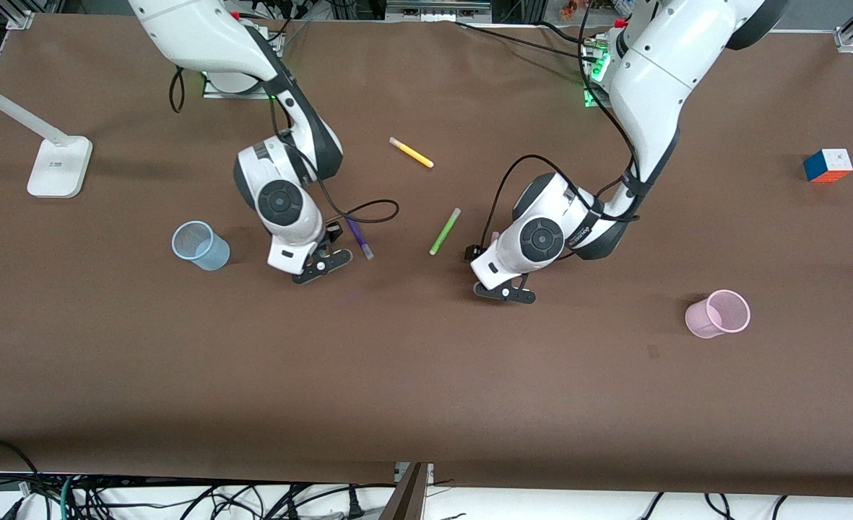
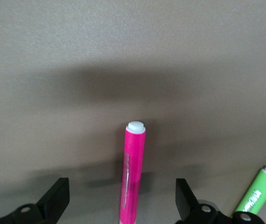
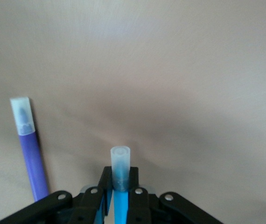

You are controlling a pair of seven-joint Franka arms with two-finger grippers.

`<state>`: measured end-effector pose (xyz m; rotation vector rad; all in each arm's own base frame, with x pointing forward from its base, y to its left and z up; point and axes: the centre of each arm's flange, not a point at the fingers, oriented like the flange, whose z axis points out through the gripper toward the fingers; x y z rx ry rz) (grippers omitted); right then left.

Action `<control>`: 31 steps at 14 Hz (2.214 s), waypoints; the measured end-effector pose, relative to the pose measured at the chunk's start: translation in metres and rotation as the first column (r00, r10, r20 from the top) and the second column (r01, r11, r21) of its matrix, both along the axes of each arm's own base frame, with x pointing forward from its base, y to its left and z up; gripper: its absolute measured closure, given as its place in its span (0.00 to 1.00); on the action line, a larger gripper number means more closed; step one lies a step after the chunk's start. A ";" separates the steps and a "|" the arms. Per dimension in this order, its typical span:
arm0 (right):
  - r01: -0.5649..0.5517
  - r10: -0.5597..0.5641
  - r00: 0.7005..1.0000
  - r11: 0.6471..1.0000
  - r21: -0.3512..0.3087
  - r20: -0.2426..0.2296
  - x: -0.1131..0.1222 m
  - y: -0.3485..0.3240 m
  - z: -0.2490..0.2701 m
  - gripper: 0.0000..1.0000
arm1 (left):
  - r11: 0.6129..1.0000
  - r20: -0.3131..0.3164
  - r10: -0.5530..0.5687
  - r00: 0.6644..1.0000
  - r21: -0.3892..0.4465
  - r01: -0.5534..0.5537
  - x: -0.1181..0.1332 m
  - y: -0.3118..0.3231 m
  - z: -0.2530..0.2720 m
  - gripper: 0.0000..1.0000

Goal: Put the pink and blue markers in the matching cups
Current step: 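Carry the blue marker over the clear cup while the left gripper carries the pink marker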

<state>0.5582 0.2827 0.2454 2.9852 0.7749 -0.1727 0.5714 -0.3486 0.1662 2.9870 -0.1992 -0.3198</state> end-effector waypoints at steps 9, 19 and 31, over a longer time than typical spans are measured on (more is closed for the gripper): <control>-0.404 0.415 0.909 0.869 0.286 0.023 0.032 -0.139 0.160 0.83 | 1.000 0.016 -0.001 1.000 0.009 0.001 0.002 0.001 -0.001 0.43; -0.751 0.698 0.597 0.313 0.581 0.395 0.025 -0.296 0.087 0.83 | 0.998 0.028 0.005 1.000 0.059 -0.006 0.006 0.002 0.037 0.79; -0.715 0.646 0.632 0.274 0.643 0.428 0.022 -0.335 0.059 0.48 | 0.924 0.090 -0.383 0.919 0.058 0.379 0.075 0.267 0.220 0.79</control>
